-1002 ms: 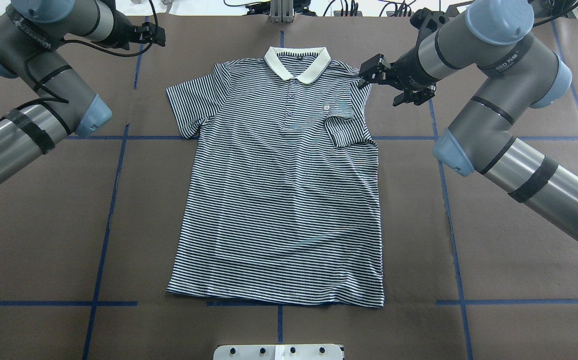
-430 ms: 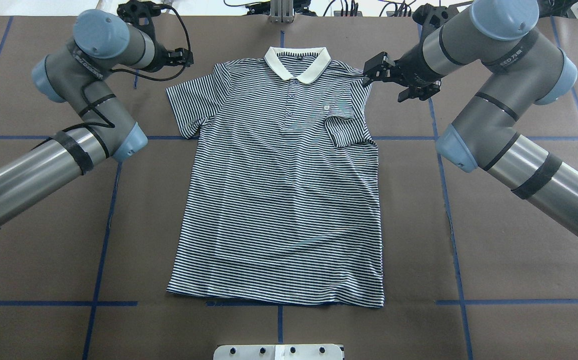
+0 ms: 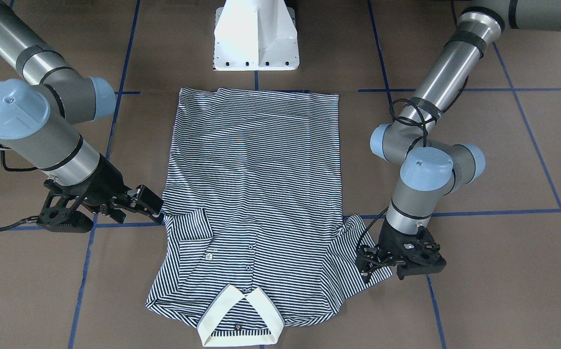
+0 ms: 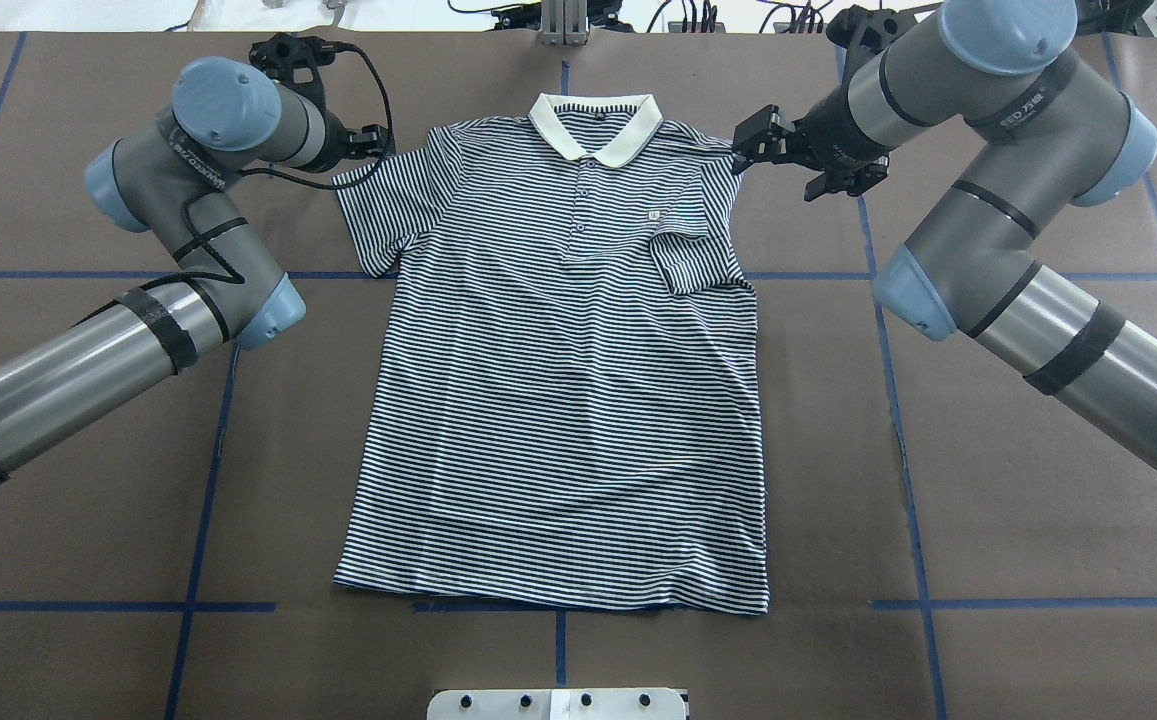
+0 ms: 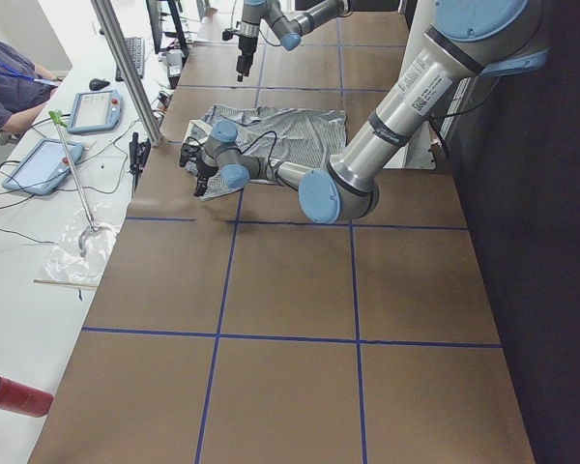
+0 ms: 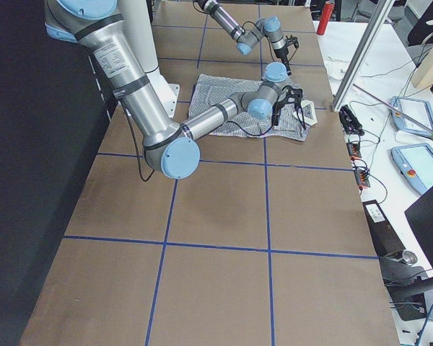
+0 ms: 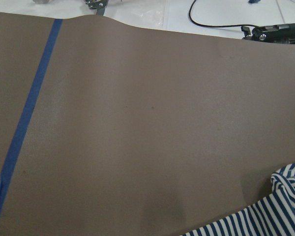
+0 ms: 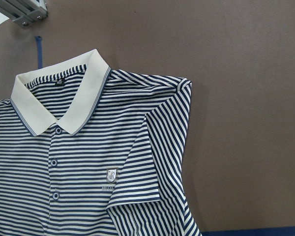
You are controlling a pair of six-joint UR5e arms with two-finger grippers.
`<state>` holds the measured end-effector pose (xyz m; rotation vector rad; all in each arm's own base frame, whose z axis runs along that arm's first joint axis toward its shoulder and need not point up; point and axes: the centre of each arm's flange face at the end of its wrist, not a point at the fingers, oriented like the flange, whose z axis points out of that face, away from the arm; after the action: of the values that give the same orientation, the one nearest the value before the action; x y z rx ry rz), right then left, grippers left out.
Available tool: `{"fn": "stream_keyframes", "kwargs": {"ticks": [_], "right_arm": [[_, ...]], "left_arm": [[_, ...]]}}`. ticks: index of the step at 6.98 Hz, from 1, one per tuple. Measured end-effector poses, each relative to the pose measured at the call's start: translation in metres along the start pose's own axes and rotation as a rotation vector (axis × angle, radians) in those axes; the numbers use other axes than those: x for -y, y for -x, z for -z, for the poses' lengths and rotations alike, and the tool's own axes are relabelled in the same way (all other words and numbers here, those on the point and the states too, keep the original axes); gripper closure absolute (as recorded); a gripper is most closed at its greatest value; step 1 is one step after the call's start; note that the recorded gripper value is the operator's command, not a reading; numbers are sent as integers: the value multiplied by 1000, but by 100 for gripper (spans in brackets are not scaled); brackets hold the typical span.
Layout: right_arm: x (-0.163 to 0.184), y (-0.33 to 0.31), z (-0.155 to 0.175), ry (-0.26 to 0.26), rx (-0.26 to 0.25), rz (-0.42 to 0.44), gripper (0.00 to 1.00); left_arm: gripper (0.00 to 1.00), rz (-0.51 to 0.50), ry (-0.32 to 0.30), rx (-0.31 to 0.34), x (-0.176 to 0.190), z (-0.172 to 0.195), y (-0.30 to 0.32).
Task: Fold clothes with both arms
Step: 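Lower the left gripper onto the sleeve nearest it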
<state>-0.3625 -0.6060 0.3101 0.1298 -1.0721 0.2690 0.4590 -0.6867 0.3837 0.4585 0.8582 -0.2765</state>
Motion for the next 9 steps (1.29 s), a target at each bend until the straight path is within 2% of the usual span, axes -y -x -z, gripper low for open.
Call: {"fn": "stream_keyframes", "kwargs": {"ticks": [3, 7, 8, 9], "right_arm": [[-1, 1, -2, 0, -2, 1, 0], [-1, 0, -3, 1, -6, -2, 0], [-1, 0, -3, 1, -6, -2, 0], [-1, 0, -3, 0, -5, -2, 0]], "left_arm": [[18, 0, 14, 19, -7, -5, 9], [43, -12, 31, 24, -19, -10, 4], [55, -19, 34, 28, -20, -11, 5], [74, -22, 36, 33, -20, -11, 5]]}}
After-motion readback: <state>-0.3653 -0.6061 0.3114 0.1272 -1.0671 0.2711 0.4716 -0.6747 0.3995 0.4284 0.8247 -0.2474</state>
